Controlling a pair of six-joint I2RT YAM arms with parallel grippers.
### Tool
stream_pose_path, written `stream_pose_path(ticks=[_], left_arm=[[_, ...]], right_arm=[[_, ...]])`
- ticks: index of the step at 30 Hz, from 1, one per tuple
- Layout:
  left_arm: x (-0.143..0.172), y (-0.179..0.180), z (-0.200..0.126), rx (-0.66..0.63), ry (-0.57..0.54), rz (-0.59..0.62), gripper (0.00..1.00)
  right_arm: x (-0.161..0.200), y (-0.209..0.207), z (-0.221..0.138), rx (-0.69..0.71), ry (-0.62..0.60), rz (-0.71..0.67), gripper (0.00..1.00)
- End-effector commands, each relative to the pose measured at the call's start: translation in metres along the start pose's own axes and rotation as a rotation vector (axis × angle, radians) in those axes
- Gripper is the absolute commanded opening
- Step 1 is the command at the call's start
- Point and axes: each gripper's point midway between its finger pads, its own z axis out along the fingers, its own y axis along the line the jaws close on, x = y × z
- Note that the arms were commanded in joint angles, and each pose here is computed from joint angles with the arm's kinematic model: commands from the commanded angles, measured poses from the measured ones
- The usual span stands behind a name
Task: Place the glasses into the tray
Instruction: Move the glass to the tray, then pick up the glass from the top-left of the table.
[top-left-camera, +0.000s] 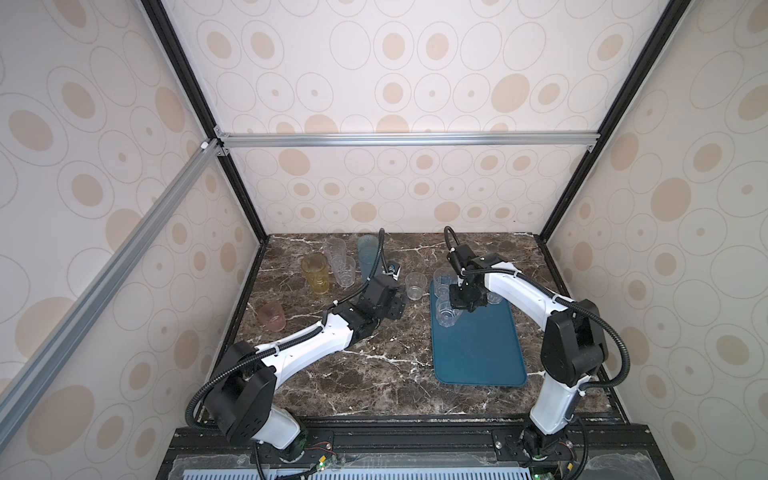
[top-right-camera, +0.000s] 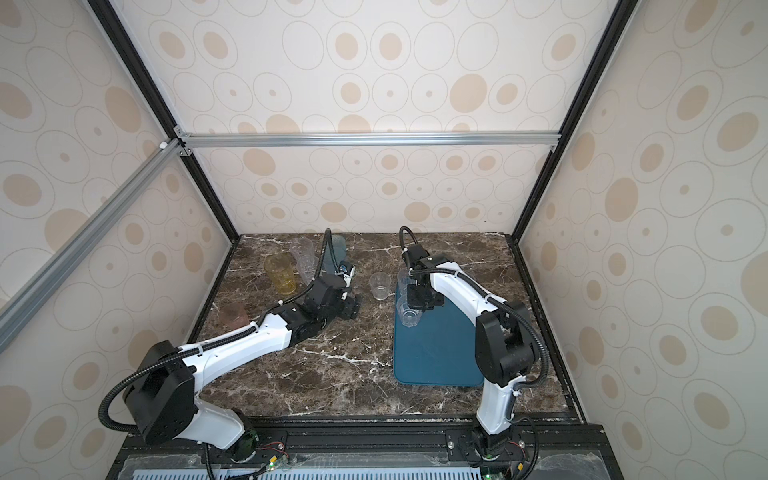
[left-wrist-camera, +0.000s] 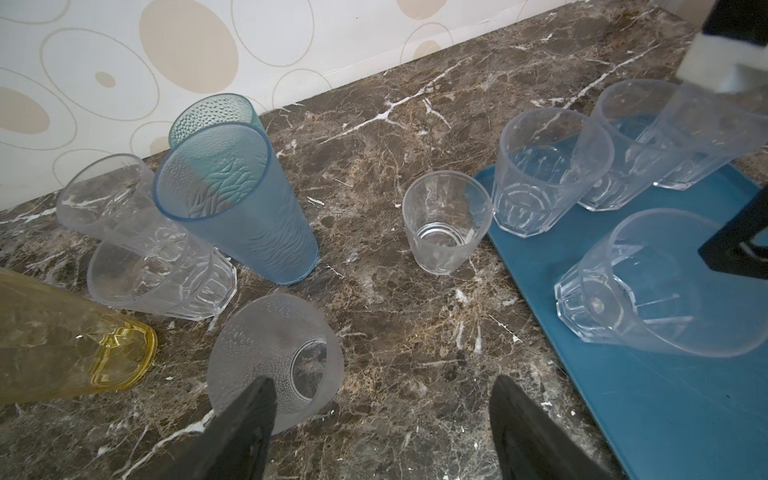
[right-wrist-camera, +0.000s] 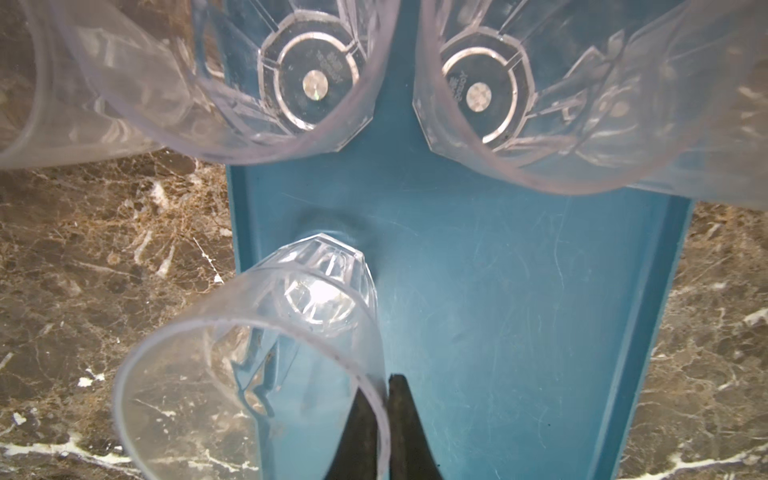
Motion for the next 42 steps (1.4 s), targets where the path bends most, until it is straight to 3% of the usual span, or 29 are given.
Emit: stream_pose_path(ticks=[1, 9, 17, 23, 31, 42], left_arm=[[-0.009, 0.008, -0.008, -0.008, -0.026, -0.033, 0.80], [-0.014, 0.021, -0.007, -0.027, -0.013, -0.048, 0.80], [-0.053, 0.070, -0.014, -0.064, -0.023, -0.069, 0.74], [-0.073, 0.120, 0.007, -0.057, 0.021, -0.152, 0.63], [-0.055, 0.148, 0.062, -0.122, 0.136, -0.072, 0.54], [-0.022, 0.167, 0.097, -0.154, 0.267, 0.091, 0.51]], right_arm=[[0.000, 0.000, 0.000, 0.017, 0.013, -0.006, 0.12], [-0.004, 0.001, -0.019, -0.011, -0.026, 0.004, 0.33], [-0.010, 0.003, -0.058, -0.085, -0.133, 0.053, 0.35], [-0.004, 0.005, -0.057, -0.119, -0.135, 0.078, 0.35], [0.004, 0.007, -0.054, -0.143, -0.122, 0.086, 0.35], [0.009, 0.009, -0.049, -0.160, -0.114, 0.085, 0.35]])
